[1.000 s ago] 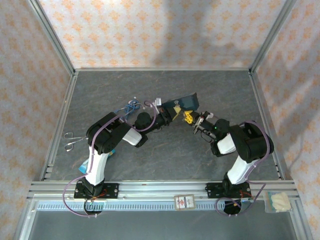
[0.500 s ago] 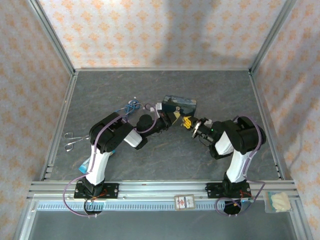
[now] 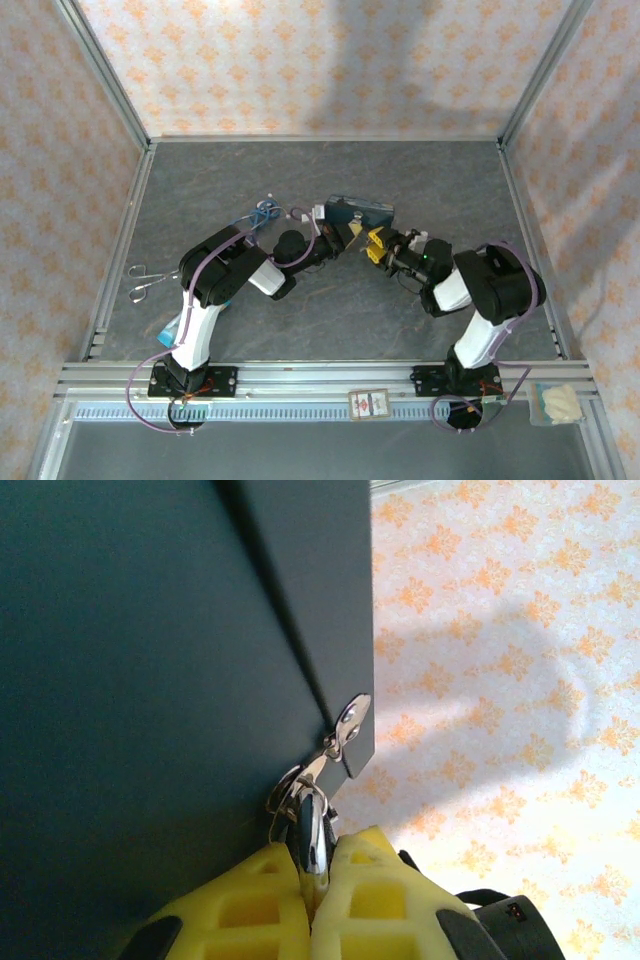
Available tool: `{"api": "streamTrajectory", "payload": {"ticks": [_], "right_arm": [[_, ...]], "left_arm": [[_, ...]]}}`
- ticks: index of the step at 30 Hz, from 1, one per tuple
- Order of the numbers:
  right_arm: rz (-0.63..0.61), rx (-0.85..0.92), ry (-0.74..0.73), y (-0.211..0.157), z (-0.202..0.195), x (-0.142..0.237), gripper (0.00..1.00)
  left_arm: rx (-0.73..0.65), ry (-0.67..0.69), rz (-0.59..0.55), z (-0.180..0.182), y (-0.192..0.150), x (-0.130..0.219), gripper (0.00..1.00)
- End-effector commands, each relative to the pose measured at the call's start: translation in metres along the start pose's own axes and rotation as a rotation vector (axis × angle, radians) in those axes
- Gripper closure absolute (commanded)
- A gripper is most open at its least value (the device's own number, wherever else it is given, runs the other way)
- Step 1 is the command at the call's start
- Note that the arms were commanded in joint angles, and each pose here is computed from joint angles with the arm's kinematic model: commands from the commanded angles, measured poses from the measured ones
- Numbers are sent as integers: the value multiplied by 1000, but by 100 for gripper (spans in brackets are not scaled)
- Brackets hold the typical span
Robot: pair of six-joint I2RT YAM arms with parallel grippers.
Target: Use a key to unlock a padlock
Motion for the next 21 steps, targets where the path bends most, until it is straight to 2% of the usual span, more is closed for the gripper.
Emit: {"api": "streamTrajectory", "payload": {"ticks": [1,8,13,17,21], "right_arm": [[-72,85,-54,3,-3,2,54],[-140,192,-128,1,2,8,48],[-242,351,-250,-4,15,19,43],[-332,455,-316,-8,27,30,42],[-348,529,-361,-10,33,32,42]], "left_arm": [[-58,-188,2,-41,0,-4,100],[-45,-146,-3,-33,-1,-1,100],[-64,-78,-5,-26,-2,-1,100],[-66,-47,-3,-19,-4,-1,100],[-68,-5,6,-10,-8,0,100]]}}
Point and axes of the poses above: each hand's point on the last joint's axis, 136 mm out from that joint toward the fingers, its own x axis back along the fingers, its own z axis along the line the jaws close on, y = z × x, the point moved 10 cm from there along x, back along the fingers, and after that the axes turned 12 degrees about -x, right-handed, at the moved point
